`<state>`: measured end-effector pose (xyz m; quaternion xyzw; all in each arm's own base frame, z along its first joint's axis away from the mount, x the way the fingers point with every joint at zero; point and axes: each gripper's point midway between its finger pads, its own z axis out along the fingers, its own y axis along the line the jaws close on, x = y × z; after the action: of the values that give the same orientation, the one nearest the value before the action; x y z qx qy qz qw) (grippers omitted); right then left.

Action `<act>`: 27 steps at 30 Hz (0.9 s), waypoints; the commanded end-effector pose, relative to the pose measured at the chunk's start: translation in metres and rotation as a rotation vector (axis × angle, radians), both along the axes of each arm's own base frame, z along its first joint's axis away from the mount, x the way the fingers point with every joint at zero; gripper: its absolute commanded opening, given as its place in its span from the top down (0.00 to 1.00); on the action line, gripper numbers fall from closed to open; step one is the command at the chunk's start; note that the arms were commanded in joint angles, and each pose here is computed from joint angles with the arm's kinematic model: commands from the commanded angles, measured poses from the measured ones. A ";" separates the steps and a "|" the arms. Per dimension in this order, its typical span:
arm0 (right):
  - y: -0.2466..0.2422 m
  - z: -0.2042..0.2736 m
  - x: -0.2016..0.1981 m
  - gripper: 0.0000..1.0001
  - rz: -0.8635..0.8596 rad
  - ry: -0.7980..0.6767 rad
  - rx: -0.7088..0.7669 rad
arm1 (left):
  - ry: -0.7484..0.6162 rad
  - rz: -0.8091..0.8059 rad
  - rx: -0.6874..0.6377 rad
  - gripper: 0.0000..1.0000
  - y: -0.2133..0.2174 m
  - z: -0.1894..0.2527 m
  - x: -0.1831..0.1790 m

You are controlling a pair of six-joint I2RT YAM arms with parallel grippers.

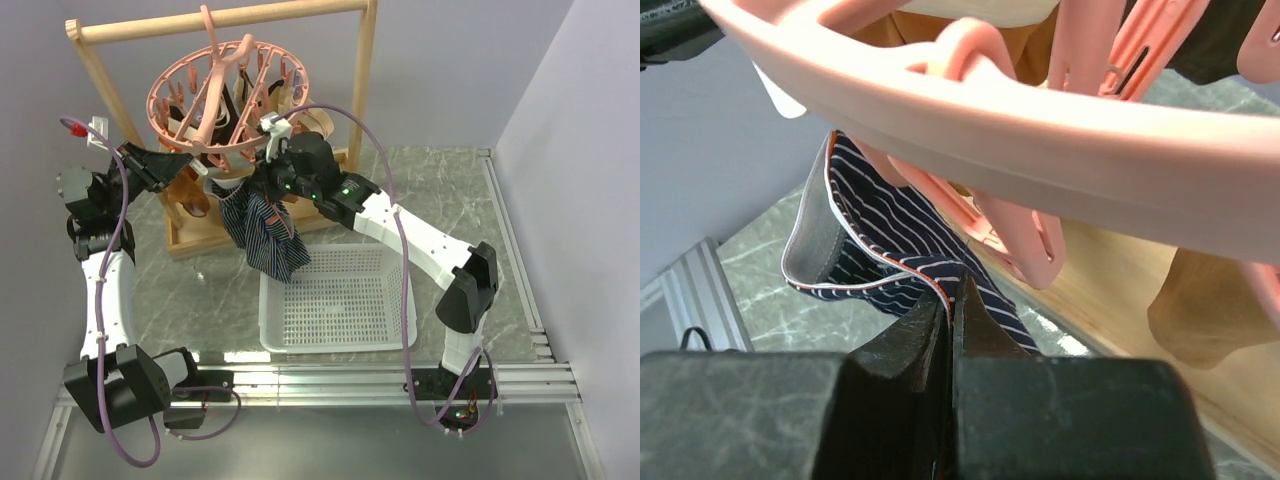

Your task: Clip the underwear to the hanger

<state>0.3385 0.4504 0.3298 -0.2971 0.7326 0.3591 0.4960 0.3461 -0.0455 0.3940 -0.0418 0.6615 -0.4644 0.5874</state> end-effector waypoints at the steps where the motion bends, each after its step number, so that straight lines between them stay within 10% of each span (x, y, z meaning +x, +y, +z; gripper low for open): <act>1: 0.005 0.043 -0.002 1.00 -0.004 -0.031 0.104 | -0.044 -0.030 0.027 1.00 -0.004 0.011 -0.003; 27: 0.002 0.032 -0.008 1.00 -0.024 0.109 0.143 | -0.048 -0.022 0.030 1.00 -0.003 0.011 -0.001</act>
<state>0.3323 0.4560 0.3413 -0.2422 0.7472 0.4043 0.4687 0.3481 -0.0450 0.3922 -0.0407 0.6624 -0.4631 0.5874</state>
